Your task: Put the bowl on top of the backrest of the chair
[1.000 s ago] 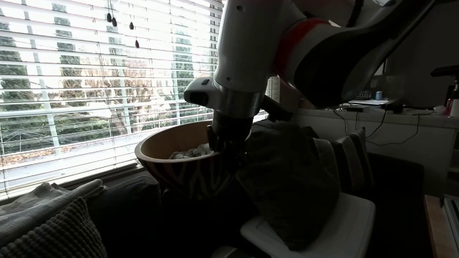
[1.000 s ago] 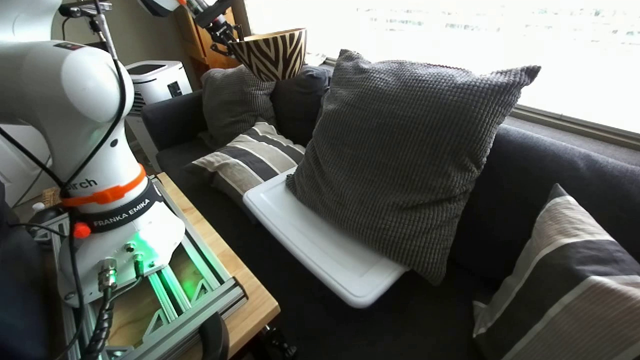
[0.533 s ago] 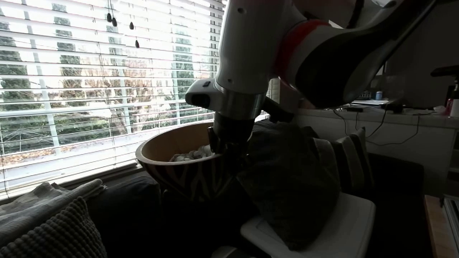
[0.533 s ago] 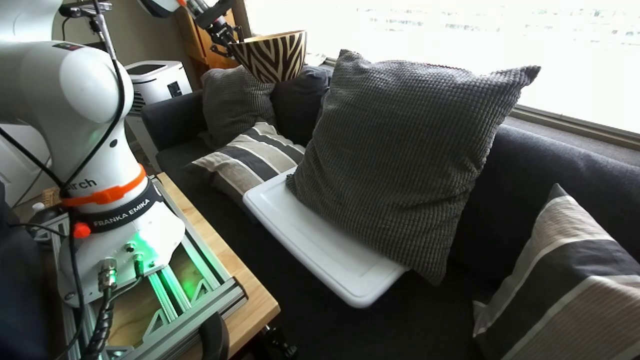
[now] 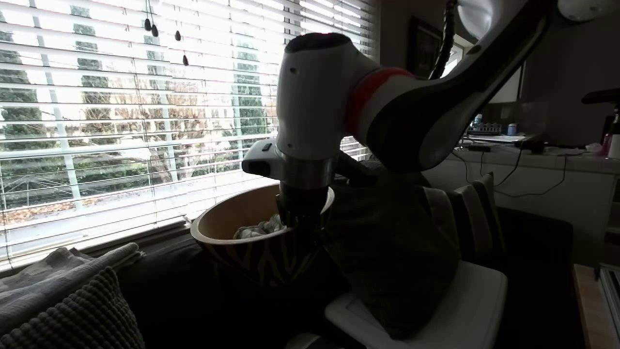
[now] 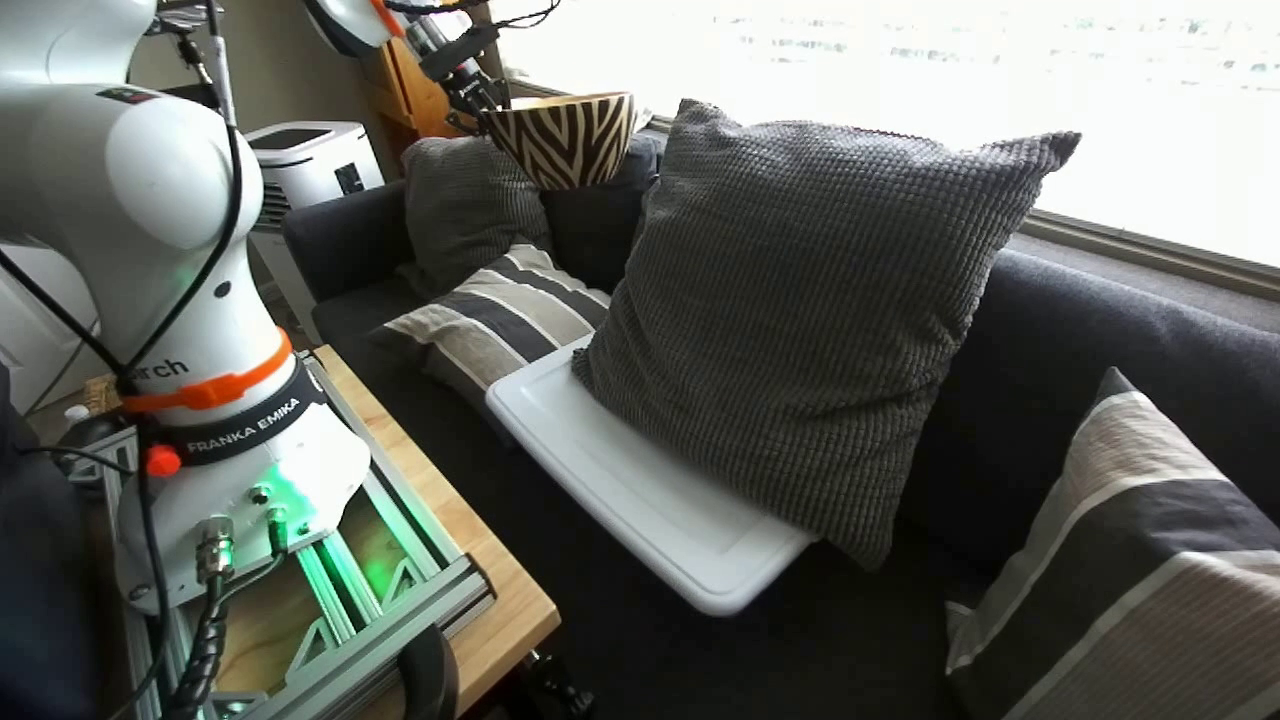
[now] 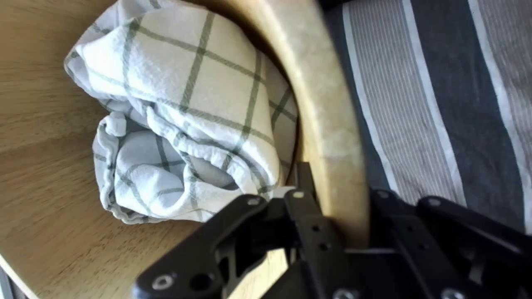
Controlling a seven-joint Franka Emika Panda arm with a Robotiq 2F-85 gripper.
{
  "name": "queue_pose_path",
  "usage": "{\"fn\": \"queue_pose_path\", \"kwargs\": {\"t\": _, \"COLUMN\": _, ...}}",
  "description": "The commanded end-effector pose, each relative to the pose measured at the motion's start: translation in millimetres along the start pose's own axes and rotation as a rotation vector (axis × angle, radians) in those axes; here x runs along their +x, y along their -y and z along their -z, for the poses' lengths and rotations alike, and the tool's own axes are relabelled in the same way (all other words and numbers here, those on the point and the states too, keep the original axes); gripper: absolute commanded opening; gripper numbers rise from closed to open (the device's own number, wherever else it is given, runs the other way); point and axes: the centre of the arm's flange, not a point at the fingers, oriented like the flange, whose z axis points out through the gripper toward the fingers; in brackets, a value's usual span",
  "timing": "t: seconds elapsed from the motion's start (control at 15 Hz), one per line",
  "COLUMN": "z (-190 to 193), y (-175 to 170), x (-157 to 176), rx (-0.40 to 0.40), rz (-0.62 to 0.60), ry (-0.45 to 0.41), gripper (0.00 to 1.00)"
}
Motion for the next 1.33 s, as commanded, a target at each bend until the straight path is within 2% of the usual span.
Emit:
{"fn": "queue_pose_path", "kwargs": {"t": 0.0, "z": 24.6, "y": -69.5, "x": 21.1, "rx": -0.099, "rz": -0.035, "ry": 0.005, "gripper": 0.06}}
{"fn": "queue_pose_path", "kwargs": {"t": 0.47, "z": 32.7, "y": -157.2, "x": 36.9, "rx": -0.147, "rz": -0.152, "ry": -0.015, "gripper": 0.06}}
{"fn": "queue_pose_path", "kwargs": {"t": 1.0, "z": -7.0, "y": -231.5, "x": 29.1, "rx": -0.138, "rz": -0.322, "ry": 0.023, "gripper": 0.06}}
{"fn": "queue_pose_path", "kwargs": {"t": 1.27, "z": -27.4, "y": -259.4, "x": 37.6, "rx": -0.123, "rz": -0.356, "ry": 0.041, "gripper": 0.06}}
